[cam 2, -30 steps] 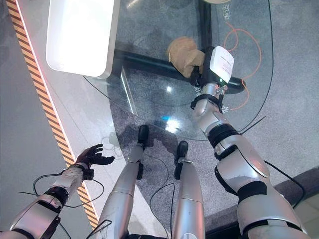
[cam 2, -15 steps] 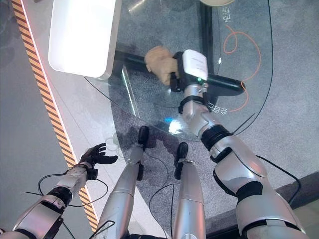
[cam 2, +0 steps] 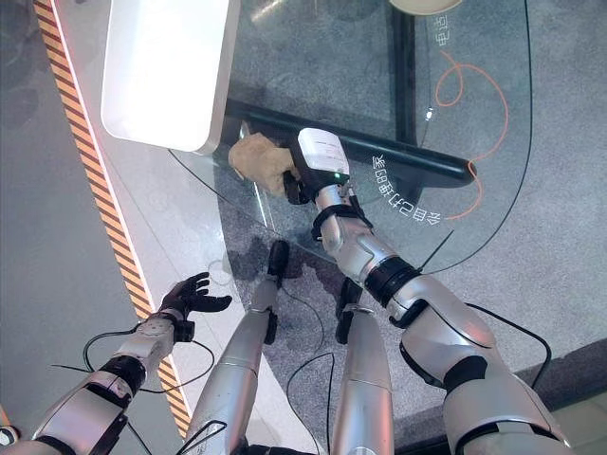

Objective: Wipe the table with a cloth and put it in the basket.

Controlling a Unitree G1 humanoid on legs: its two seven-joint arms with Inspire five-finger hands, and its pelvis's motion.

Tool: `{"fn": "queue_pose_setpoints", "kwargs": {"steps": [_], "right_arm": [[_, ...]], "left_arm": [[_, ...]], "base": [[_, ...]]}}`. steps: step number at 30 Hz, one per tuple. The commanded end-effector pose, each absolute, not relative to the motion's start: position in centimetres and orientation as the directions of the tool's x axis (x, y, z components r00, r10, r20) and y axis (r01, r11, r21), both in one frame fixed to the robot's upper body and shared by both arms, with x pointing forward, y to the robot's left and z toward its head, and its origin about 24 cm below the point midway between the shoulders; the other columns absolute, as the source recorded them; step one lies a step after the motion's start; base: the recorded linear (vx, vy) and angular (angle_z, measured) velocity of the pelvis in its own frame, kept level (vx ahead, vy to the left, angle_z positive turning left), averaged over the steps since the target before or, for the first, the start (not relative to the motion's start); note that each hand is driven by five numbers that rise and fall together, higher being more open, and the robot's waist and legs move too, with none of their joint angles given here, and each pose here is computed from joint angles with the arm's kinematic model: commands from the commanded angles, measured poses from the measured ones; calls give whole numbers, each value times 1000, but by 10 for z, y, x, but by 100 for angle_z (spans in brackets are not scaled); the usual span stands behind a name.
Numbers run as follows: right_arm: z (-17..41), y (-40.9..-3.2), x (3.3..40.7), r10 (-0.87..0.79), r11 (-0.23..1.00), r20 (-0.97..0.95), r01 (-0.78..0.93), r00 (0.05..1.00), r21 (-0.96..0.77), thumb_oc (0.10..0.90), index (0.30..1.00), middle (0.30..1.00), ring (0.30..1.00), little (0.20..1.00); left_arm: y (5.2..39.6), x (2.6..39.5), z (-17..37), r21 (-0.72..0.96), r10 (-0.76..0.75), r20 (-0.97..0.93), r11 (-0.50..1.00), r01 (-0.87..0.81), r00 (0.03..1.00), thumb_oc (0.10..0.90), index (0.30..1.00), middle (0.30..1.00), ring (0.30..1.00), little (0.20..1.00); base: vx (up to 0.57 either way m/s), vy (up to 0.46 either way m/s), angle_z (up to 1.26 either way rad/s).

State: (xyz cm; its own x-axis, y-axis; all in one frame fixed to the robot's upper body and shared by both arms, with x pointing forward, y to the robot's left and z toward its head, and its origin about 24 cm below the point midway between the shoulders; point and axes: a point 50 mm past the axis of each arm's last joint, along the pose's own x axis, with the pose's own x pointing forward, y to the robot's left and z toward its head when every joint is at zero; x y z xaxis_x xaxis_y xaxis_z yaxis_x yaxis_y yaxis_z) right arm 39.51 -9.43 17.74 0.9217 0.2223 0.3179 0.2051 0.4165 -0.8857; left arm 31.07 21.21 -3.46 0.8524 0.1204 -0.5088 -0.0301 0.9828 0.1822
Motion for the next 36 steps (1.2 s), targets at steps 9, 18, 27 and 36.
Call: {"fn": "queue_pose_setpoints", "kwargs": {"steps": [9,18,27,36], "right_arm": [[240,-89,382,88,679,657,438,748,-590,100,300,300,300,200],[255,-103,368,-37,766,738,494,674,-412,100,300,300,300,200],[261,-103,348,-84,825,799,491,595,-279,100,300,300,300,200],[268,-104,330,-83,858,843,468,532,-211,100,300,300,300,200]], "left_arm": [[236,293,-46,36,299,-496,945,-325,815,800,900,900,900,900],[261,292,-32,-239,473,-431,762,-602,769,800,900,900,900,900],[283,300,0,-502,631,-332,511,-698,701,800,900,900,900,900],[305,301,36,-705,753,-186,344,-620,631,800,900,900,900,900]], "base": [[14,0,-2],[5,2,1],[0,0,0],[0,0,0]]}}
